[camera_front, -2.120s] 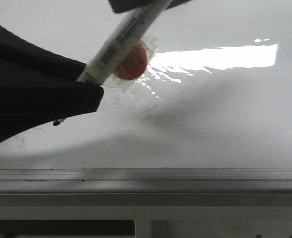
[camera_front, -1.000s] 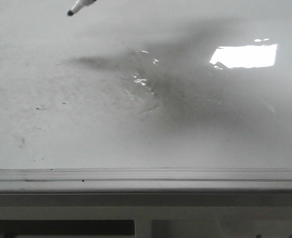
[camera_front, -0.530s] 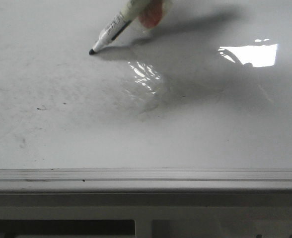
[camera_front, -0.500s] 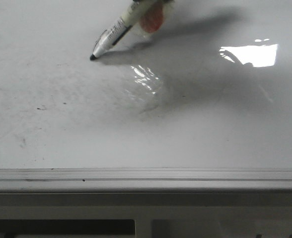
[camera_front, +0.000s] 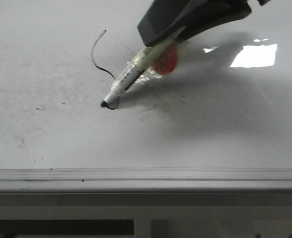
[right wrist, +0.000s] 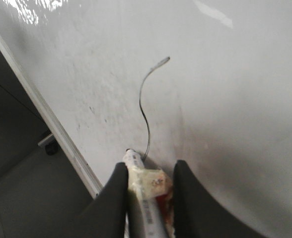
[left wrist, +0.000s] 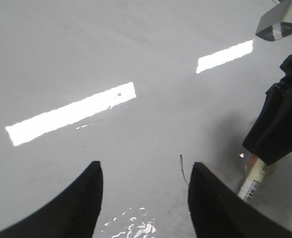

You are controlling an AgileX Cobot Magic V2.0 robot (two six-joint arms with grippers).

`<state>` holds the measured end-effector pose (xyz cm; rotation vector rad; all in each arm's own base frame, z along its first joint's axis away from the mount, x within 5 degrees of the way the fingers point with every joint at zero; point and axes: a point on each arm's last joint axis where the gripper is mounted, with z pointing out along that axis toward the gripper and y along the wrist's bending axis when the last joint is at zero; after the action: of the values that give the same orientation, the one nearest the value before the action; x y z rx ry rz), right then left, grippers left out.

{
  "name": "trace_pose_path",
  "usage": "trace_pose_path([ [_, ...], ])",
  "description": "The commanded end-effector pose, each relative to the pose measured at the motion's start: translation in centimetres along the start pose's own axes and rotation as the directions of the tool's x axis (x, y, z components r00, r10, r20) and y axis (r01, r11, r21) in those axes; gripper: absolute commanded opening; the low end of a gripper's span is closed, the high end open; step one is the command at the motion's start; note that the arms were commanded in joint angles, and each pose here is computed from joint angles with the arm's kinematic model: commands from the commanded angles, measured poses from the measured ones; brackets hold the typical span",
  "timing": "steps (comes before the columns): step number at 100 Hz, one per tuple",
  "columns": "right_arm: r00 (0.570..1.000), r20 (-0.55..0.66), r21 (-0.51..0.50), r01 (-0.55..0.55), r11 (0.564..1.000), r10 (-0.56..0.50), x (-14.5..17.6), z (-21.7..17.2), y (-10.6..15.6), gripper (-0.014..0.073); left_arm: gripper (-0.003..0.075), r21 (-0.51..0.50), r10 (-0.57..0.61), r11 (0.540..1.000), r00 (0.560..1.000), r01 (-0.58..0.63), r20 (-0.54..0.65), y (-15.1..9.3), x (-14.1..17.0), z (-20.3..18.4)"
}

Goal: Write number 8 on whiteboard

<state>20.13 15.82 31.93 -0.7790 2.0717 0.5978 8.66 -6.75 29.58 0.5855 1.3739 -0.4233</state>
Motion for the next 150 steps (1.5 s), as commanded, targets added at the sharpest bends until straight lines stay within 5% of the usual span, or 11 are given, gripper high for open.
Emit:
trace_pose_path([
  [1,0.975,0.212,0.119,0.033,0.992,-0.058,-3.1,-1.6,-0.9,-0.0042,0.0365,-0.011,-0.016,1.000,0.994,0.017,0.108,0.2,-1.7,0.0],
  [29,0.950,0.306,0.203,0.006,0.979,-0.069,-4.4,-4.1,-2.3,-0.0043,0.0365,-0.012,-0.015,1.000,0.993,0.017,0.116,0.2,-1.8,0.0],
  [65,0.965,0.241,0.049,0.090,0.995,-0.099,-4.4,-4.5,1.2,-0.0043,0.0365,0.020,0.010,1.000,0.998,-0.012,0.062,-0.1,-1.3,0.1],
  [101,0.983,0.168,-0.085,0.096,0.992,-0.081,-3.6,-3.0,3.8,-0.0043,0.0365,0.285,0.054,0.958,0.997,-0.038,-0.048,-4.3,1.4,4.5],
  [136,0.992,0.090,-0.131,0.097,0.987,-0.085,-2.8,-2.3,4.4,-0.0043,0.0360,0.322,0.070,0.946,0.995,-0.042,-0.074,-5.7,2.9,8.2],
  [150,0.994,0.070,-0.143,0.090,0.986,-0.081,-2.7,-2.3,4.5,-0.0043,0.0300,0.324,0.070,0.945,0.994,-0.041,-0.079,-5.9,3.0,8.9],
])
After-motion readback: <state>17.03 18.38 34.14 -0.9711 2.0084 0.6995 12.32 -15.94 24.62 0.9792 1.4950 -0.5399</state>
